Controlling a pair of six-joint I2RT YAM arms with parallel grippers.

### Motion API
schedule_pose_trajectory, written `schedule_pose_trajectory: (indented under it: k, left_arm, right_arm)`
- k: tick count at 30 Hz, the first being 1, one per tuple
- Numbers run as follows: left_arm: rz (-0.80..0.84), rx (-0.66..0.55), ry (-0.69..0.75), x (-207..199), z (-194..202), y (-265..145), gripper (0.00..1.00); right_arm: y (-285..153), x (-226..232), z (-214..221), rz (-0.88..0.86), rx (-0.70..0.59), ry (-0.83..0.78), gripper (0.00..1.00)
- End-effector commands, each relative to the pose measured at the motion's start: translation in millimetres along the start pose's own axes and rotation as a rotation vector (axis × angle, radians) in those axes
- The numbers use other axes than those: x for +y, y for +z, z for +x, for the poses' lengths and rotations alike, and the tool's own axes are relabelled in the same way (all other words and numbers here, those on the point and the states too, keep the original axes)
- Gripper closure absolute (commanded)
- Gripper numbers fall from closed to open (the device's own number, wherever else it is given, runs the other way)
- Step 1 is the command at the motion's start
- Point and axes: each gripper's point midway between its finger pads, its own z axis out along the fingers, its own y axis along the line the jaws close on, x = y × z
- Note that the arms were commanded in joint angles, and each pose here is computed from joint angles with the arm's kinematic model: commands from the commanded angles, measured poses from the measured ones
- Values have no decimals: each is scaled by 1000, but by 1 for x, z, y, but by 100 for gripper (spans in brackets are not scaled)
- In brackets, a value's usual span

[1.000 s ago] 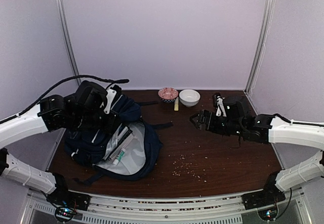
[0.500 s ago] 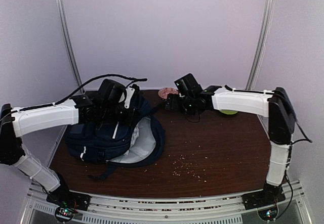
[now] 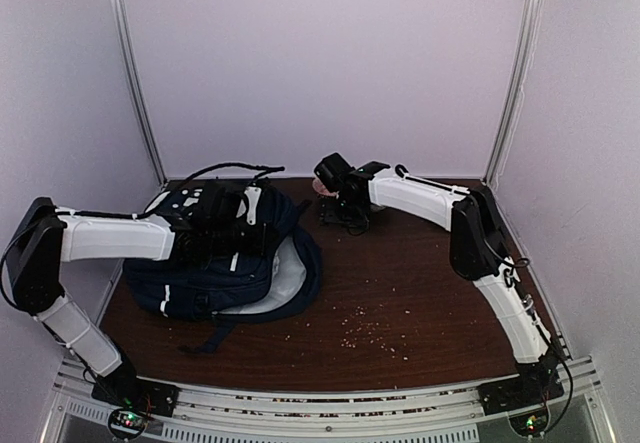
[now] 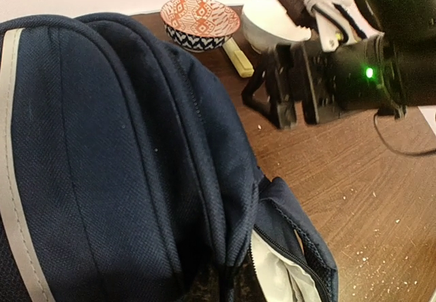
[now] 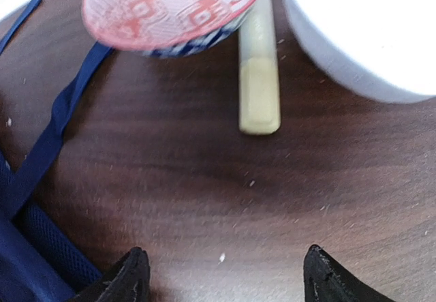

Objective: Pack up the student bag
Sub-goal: Move the stationery to the center of the board.

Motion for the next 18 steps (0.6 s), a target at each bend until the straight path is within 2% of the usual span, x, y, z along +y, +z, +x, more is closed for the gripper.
schedule_pose_trajectory:
  k: [1, 10, 13, 14, 15, 18]
  left_arm:
    - [-71, -22, -30, 27, 4, 2, 100]
    - [34, 1, -63, 9, 10, 8, 100]
    - [65, 18, -65, 3, 12, 11, 100]
    - [68, 26, -64, 3, 13, 12, 100]
    - [65, 33, -63, 3, 14, 12, 97]
    - [76, 37, -63, 1, 14, 11, 85]
  right_arm:
    - [16, -23, -6, 40, 53, 44, 25]
    - [25, -28, -12, 11, 107, 115, 24]
    - [24, -22, -16, -44, 121, 147, 17]
    - [22, -17, -19, -70, 115, 159, 5]
    - [18, -12, -23, -100, 105, 167, 0]
    - [9, 3, -34, -188, 65, 182, 1]
